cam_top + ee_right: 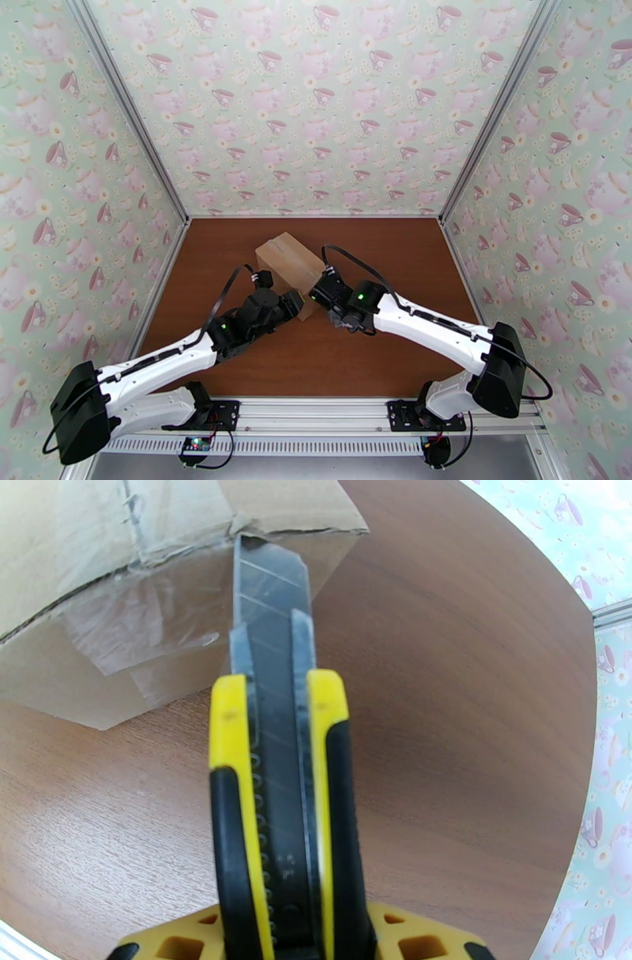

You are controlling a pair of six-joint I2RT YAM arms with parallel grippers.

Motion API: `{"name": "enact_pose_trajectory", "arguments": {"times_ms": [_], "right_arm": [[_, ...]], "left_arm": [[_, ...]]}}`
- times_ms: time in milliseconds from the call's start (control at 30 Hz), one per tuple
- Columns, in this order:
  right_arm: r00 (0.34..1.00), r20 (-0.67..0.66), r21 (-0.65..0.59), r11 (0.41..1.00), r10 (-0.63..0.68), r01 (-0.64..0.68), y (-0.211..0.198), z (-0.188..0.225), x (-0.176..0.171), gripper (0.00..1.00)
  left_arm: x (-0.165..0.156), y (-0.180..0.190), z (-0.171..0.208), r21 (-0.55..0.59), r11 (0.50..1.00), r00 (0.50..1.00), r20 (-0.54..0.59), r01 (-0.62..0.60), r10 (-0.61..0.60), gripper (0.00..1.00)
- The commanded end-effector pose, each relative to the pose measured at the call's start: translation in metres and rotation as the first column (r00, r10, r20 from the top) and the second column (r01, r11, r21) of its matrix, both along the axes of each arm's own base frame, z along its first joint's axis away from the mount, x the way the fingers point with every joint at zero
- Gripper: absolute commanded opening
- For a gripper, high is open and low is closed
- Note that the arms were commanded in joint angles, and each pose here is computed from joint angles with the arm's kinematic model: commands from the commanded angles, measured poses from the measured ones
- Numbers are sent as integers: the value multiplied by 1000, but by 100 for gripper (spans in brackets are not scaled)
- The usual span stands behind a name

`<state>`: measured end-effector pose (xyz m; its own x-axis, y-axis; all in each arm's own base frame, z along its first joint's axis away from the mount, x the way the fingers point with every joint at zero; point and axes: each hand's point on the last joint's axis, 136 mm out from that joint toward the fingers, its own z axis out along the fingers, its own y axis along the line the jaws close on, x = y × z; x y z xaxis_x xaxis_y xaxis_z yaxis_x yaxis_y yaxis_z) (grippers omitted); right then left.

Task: Unpack the express box

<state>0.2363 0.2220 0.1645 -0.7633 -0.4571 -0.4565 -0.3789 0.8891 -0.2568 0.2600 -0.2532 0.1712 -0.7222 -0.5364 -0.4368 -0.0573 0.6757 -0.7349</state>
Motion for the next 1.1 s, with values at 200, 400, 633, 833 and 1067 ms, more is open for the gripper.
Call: {"name": "enact_pose_trajectory", "arguments": {"times_ms": [200,400,633,833,1067], "right_arm": [[999,20,-11,999,37,-37,10,7,3,0],[998,28,-7,999,51,-51,15,10,2,0],[997,30,-10,998,68,-68,20,11,-1,0],[996,29,-13,996,85,-84,24,10,-3,0],[994,24,-6,994,106,-106,29,11,-8,0]], "left_arm": [[10,-15,8,-22,1000,999,38,15,-14,47],[14,-22,9,-26,999,999,44,27,-26,46],[16,-28,10,-37,999,998,50,37,-35,46],[18,-30,12,-42,998,998,57,37,-35,46],[21,-35,14,-54,998,997,63,44,-41,46]]}}
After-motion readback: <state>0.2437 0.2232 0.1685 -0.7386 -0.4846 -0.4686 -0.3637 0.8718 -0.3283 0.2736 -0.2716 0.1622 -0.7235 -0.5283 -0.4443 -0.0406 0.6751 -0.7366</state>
